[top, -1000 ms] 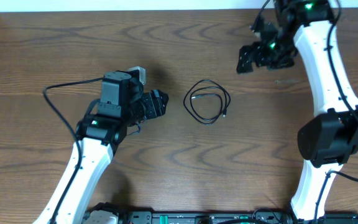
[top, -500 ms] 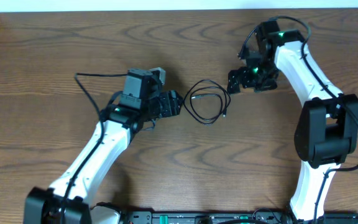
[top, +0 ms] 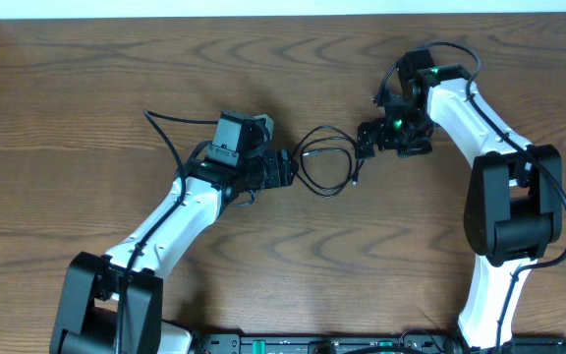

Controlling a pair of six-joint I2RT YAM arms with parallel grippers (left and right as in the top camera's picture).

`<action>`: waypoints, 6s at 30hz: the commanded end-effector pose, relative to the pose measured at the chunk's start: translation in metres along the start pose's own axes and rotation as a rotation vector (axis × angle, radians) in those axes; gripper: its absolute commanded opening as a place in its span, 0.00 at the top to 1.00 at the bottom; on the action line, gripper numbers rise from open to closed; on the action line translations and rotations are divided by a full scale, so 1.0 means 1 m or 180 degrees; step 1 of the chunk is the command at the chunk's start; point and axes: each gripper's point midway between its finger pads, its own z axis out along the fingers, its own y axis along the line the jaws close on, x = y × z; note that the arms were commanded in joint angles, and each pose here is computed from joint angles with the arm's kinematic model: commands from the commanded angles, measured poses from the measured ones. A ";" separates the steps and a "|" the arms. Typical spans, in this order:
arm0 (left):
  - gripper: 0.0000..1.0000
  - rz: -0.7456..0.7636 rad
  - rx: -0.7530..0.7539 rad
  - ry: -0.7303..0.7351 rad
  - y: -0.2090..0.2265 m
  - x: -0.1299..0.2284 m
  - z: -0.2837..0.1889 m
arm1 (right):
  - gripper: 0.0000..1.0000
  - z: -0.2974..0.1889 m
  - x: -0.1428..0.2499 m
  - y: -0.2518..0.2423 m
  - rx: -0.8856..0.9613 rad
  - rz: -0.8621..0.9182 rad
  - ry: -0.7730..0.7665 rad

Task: Untangle cables

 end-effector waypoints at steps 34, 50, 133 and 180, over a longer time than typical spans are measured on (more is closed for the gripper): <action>0.33 0.0056 -0.0229 0.0312 0.015 0.030 0.054 | 0.01 0.003 -0.016 0.030 -0.0105 0.0163 -0.0242; 0.33 0.0114 -0.0033 0.0260 0.007 0.026 0.070 | 0.01 0.016 -0.013 0.019 -0.0030 0.0244 -0.0271; 0.34 -0.0040 0.0813 0.0536 -0.015 0.034 0.089 | 0.35 0.084 0.004 0.019 -0.0285 0.0877 -0.0045; 0.39 -0.0020 0.1057 0.0605 -0.028 0.036 0.084 | 0.17 0.098 0.068 -0.044 0.0935 0.1631 0.0280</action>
